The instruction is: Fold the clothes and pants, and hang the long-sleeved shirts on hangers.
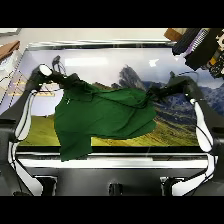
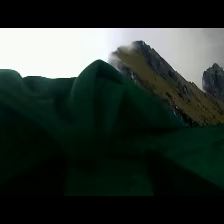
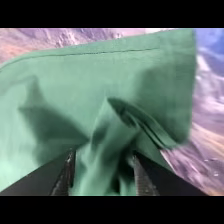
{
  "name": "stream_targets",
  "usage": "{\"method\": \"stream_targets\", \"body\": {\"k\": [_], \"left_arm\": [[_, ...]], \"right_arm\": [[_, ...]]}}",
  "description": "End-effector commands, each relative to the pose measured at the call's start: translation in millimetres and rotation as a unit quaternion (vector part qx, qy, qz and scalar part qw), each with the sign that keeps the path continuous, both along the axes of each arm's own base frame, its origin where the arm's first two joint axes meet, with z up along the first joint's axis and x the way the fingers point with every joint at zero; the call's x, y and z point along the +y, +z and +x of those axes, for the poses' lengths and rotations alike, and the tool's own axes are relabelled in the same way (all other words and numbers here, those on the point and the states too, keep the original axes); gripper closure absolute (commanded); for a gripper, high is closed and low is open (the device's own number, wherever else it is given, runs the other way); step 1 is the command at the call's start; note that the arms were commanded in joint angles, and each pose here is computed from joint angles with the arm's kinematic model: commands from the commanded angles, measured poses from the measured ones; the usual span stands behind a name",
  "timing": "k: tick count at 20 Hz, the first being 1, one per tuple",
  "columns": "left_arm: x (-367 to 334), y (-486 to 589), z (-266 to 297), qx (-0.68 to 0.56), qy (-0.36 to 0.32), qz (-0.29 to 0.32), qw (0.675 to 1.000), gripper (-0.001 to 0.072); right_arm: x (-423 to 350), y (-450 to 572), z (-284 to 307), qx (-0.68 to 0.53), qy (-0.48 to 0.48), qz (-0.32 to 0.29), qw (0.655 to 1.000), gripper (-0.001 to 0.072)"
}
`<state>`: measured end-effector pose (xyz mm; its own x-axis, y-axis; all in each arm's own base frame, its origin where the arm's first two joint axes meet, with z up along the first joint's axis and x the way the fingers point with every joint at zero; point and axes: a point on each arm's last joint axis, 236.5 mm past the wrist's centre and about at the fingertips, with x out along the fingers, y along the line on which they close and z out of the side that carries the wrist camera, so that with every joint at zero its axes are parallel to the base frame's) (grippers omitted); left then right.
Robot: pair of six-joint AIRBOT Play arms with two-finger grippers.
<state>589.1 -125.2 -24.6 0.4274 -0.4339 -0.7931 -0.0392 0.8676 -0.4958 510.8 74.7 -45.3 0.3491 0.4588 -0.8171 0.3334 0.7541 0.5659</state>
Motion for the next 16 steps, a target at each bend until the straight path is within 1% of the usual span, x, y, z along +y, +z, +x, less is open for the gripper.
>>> {"method": "stream_targets", "body": {"k": [1,3,4,6,7,9,11,12,16], "left_arm": [[39.3,38.1,-20.4,0.004,-0.026,0.015,1.0,0.0159],[69.3,68.0,-40.8,0.005,-0.04,0.026,0.999,0.0159],[81.8,83.2,-51.0,0.007,-0.037,0.026,0.999,0.016],[96.3,108.4,-72.5,0.008,-0.037,0.03,0.999,0.0159],[101.1,117.1,-83.5,0.006,-0.031,0.031,0.999,0.0159],[104.8,121.8,-118.3,0.018,-0.019,0.028,0.999,0.0159],[106.5,117.3,-157.6,0.034,-0.003,0.023,0.999,0.0159],[106.5,115.1,-178.5,0.038,0.008,0.021,0.999,0.0159],[110.1,114.4,-252.4,0.042,0.059,0.012,0.997,0.016]], "right_arm": [[-27.6,44.3,-35.2,-0.023,0.097,-0.014,0.995,0.0288],[-59.0,68.7,-69.3,-0.024,0.141,-0.029,0.989,0.0288],[-72.1,72.9,-87.0,-0.016,0.145,-0.025,0.989,0.0288],[-92.3,59.3,-118.6,0.004,0.109,-0.015,0.994,0.0287],[-90.5,42.3,-137.3,0.022,0.093,0.0,0.995,0.0287],[-63.3,7.9,-174.1,0.059,0.09,0.053,0.993,0.0286],[-34.0,-14.4,-187.8,0.063,0.075,0.105,0.99,0.0286],[-24.9,-23.9,-189.4,0.057,0.072,0.109,0.99,0.0286],[-9.1,-47.6,-181.4,0.041,0.072,0.064,0.994,0.0286]]}}
